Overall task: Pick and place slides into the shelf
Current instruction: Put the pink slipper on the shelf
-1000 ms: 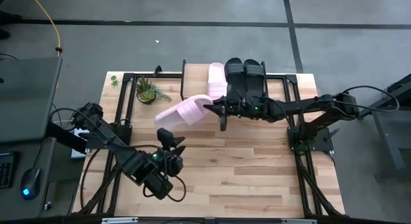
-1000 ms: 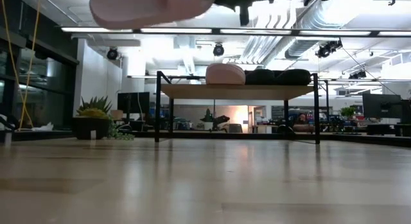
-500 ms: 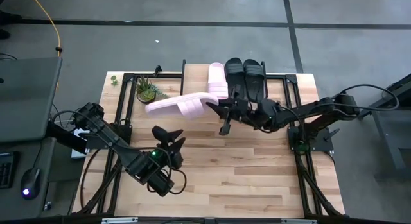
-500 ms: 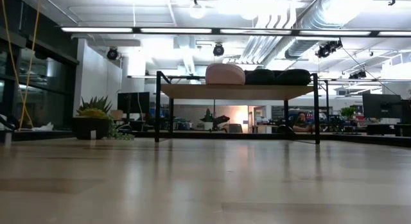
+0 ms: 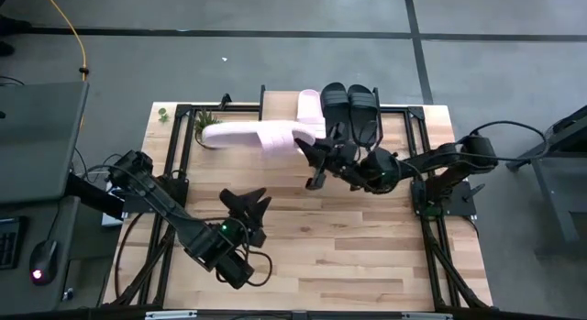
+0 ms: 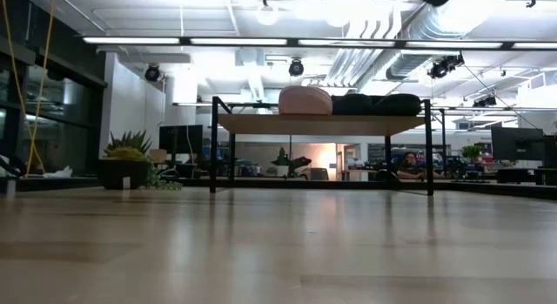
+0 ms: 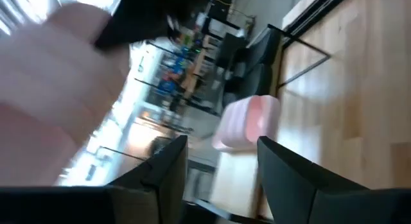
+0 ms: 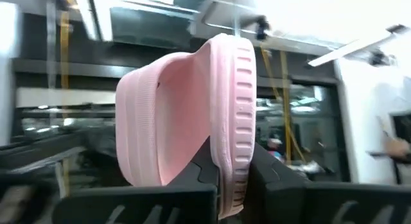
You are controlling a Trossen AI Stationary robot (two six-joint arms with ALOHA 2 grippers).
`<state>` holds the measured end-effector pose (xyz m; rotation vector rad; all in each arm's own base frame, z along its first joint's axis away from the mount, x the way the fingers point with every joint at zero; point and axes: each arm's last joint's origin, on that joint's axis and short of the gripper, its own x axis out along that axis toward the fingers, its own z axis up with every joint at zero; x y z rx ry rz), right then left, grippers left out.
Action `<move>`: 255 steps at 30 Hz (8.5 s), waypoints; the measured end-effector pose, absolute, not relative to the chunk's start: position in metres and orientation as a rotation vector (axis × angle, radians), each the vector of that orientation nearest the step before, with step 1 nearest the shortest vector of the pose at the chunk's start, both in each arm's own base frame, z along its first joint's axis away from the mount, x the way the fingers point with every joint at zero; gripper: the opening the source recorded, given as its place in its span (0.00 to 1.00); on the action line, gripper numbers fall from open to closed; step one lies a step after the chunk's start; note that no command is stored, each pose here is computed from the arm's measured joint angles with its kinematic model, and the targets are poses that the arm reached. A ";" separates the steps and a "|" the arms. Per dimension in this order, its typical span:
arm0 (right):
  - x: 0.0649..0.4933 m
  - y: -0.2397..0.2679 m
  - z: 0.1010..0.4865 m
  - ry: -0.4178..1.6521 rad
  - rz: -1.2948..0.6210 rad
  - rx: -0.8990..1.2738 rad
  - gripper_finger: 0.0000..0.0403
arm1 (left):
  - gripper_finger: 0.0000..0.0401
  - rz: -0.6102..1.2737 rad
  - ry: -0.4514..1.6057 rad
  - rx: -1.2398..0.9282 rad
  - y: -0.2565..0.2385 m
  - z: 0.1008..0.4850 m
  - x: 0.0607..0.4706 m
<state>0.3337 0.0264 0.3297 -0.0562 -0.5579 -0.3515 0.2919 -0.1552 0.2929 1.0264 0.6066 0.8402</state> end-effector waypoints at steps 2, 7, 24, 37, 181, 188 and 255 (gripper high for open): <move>0.338 0.023 0.323 -0.564 -0.388 -0.009 0.01 | 0.43 0.852 0.612 1.095 -0.158 0.287 0.295; 0.345 0.018 0.308 -0.572 -0.555 0.085 0.01 | 0.43 0.854 0.655 1.191 -0.159 0.274 0.306; 0.372 0.020 0.258 -0.598 -0.680 0.224 0.01 | 0.31 0.878 0.676 1.186 -0.152 0.272 0.313; 0.374 0.036 0.265 -0.634 -0.566 0.252 0.01 | 0.30 0.861 0.769 1.307 -0.144 0.276 0.318; 0.384 0.036 0.232 -0.415 0.003 0.648 0.27 | 0.16 0.658 1.175 1.810 -0.109 0.272 0.301; 0.386 0.031 0.231 -0.338 0.203 0.657 0.36 | 0.16 0.612 1.099 1.802 -0.131 0.271 0.291; 0.386 0.032 0.271 0.357 0.578 0.663 0.32 | 0.15 0.326 0.917 1.689 -0.203 0.265 0.287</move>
